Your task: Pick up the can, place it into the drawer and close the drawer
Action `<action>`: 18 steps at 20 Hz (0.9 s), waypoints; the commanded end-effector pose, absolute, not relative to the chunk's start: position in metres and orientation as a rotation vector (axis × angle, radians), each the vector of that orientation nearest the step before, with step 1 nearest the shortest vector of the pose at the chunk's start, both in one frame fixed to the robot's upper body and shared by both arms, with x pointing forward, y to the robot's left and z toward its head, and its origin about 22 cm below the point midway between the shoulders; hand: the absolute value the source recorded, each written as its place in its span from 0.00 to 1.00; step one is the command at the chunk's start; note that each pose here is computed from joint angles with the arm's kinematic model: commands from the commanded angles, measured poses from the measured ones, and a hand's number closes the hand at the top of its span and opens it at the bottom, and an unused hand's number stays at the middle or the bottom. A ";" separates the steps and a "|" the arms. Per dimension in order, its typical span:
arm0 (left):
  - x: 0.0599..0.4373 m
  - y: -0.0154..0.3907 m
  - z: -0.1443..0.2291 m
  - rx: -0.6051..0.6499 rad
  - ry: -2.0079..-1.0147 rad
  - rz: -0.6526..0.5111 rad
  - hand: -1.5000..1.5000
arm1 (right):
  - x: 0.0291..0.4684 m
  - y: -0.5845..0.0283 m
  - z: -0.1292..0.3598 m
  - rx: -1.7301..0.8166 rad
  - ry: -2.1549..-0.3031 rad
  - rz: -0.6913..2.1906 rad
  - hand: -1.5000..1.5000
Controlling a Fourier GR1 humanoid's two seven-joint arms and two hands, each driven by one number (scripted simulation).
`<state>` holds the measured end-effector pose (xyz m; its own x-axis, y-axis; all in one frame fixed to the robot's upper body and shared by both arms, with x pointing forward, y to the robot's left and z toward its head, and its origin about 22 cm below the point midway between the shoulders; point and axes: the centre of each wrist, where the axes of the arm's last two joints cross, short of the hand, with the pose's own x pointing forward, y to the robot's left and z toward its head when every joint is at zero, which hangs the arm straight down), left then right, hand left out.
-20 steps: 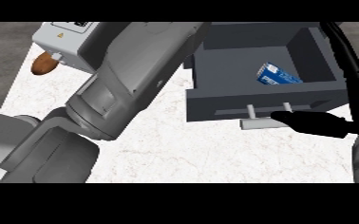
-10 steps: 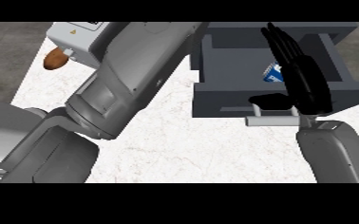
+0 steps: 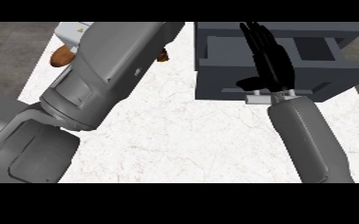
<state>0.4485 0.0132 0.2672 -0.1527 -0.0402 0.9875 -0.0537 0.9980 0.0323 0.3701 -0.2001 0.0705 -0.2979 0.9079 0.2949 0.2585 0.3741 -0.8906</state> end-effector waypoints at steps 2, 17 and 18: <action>0.453 0.033 0.270 0.081 -1.724 0.022 0.00 | 0.400 -0.201 0.062 -1.121 -1.759 0.921 0.00; 0.451 0.070 0.262 0.075 -1.682 -0.001 0.00 | 0.454 -0.182 0.096 -1.335 -1.797 0.830 0.00; 0.451 0.075 0.258 0.079 -1.706 -0.010 0.00 | 0.458 -0.181 0.105 -1.336 -1.797 0.794 0.00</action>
<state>0.4531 0.0680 0.2574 -0.1281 -0.0510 0.9904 -0.0494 0.9978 0.0450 0.4462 -0.1828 0.0860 -0.1868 0.9611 0.2033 0.4507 0.2677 -0.8516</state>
